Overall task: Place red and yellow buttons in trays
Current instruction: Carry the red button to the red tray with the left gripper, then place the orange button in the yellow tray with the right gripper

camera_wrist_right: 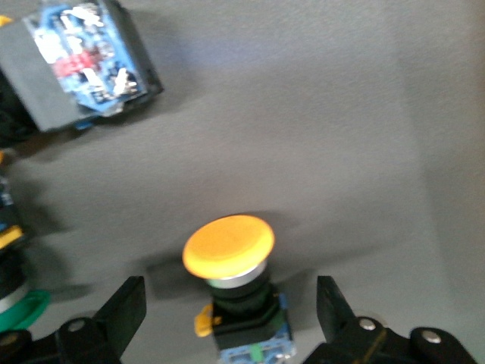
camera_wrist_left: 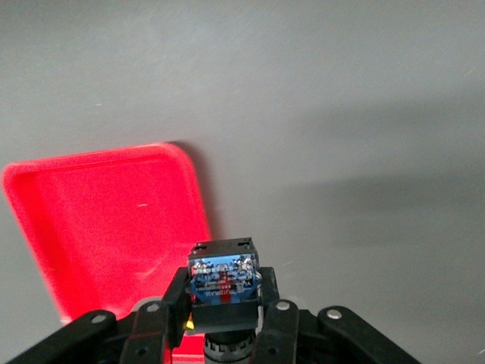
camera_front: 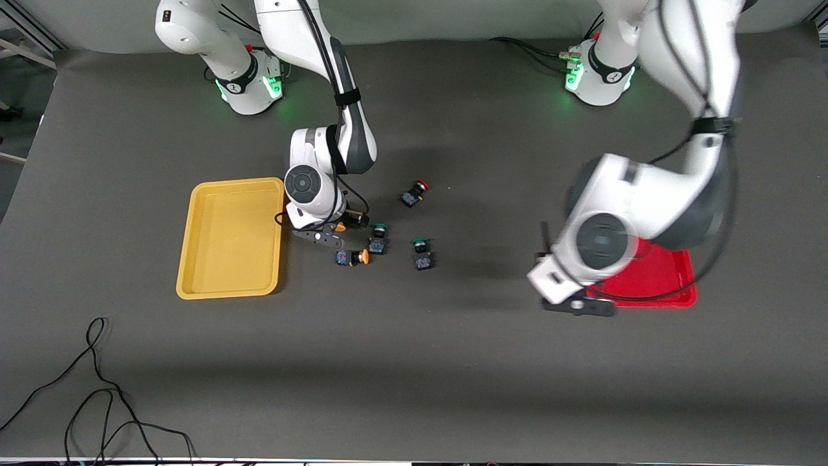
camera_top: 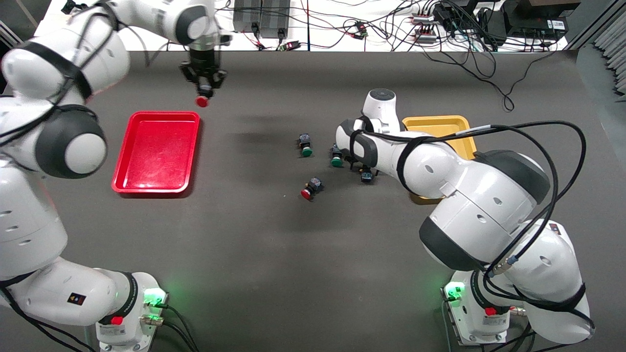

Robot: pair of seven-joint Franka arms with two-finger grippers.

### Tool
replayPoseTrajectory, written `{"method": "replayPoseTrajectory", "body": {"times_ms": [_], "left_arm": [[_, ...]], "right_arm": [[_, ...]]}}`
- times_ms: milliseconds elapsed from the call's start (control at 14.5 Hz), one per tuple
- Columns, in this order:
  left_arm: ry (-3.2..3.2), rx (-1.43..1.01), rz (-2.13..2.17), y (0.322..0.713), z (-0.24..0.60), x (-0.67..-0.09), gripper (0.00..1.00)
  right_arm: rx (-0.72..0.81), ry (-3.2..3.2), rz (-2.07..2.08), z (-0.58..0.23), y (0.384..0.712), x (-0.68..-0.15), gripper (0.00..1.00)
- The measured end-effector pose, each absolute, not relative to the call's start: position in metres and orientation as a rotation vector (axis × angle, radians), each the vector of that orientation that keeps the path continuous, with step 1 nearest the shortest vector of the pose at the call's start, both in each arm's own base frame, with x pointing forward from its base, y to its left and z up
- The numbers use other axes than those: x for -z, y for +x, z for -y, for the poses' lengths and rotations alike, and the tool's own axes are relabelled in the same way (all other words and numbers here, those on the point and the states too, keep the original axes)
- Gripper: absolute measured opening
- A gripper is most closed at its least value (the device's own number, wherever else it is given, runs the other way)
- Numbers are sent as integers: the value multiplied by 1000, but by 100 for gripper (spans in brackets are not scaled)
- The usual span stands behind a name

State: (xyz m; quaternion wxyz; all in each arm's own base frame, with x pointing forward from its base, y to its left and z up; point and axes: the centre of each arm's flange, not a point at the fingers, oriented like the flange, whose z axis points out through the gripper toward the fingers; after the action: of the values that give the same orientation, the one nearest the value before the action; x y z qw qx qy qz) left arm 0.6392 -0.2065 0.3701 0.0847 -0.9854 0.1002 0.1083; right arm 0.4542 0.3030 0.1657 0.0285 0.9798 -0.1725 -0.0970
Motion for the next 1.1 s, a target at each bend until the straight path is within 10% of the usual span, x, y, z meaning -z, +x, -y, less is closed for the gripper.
{"method": "replayPoseTrajectory", "body": {"times_ms": [207, 552, 897, 1103], "left_arm": [[-2947, -385, -402, 634, 144, -326, 41], [-3002, -287, -423, 598, 73, -218, 41], [-3017, -241, -422, 575, 64, -198, 45], [-3037, -257, -383, 574, 65, -219, 76]], "right_arm": [[294, 3017, 520, -301, 455, -166, 92], [268, 3030, 561, -272, 481, -182, 34], [343, 3105, 529, -226, 525, -235, 33], [295, 3079, 466, -178, 552, -271, 33]]}}
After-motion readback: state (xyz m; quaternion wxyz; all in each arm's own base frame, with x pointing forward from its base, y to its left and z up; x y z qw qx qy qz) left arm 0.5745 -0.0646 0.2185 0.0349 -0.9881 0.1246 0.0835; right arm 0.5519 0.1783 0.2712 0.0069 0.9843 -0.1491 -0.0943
